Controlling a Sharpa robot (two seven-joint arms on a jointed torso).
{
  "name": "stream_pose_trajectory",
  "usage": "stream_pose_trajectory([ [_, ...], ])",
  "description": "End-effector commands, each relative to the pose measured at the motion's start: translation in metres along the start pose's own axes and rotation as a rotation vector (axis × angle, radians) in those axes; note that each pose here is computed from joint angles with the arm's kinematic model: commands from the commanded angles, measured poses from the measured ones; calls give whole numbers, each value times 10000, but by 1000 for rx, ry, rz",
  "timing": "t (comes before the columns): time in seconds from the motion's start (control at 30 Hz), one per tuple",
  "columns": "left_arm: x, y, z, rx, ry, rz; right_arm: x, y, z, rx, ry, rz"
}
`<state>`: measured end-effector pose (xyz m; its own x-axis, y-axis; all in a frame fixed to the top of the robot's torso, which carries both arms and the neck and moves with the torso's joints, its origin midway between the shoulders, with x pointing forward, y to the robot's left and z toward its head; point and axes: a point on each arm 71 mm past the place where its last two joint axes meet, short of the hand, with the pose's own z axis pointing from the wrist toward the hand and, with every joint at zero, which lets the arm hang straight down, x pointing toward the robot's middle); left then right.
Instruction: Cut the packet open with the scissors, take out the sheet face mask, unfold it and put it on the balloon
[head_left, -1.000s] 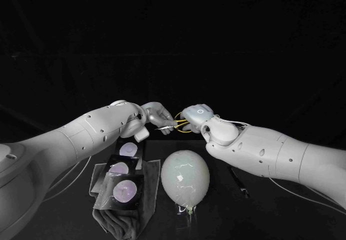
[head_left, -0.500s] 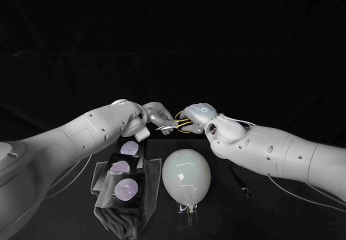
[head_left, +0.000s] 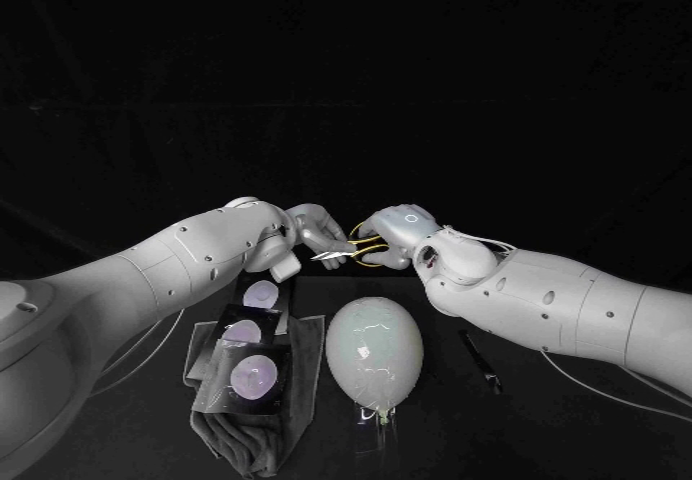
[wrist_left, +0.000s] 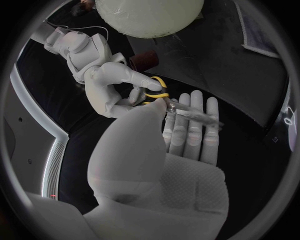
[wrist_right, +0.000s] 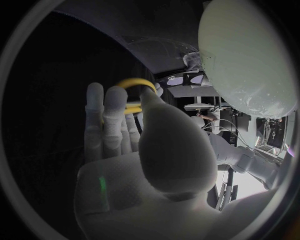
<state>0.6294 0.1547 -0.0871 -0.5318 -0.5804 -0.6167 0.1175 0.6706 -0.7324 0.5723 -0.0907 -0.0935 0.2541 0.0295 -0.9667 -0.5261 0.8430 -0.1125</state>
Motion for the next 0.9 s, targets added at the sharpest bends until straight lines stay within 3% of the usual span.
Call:
stream_pose_trajectory([
  [0.03, -16, 11, 1, -28, -19, -4, 18, 64, 7, -46, 44, -64],
  [0.27, -19, 23, -2, -37, -17, -8, 27, 84, 4, -62, 66, -79],
  [0.57, -7, 24, -2, -42, -5, -8, -19, 89, -18, -82, 8, -59],
  [0.73, -18, 36, -13, -41, -7, -7, -88, 3, -82, -80, -80, -9],
  [0.83, -37, 42, -34, -23, -17, -1, -187, -173, -182, -51, -187, 105],
  [0.9, -52, 34, -49, 3, -33, 6, -233, -291, -241, -13, -227, 195],
])
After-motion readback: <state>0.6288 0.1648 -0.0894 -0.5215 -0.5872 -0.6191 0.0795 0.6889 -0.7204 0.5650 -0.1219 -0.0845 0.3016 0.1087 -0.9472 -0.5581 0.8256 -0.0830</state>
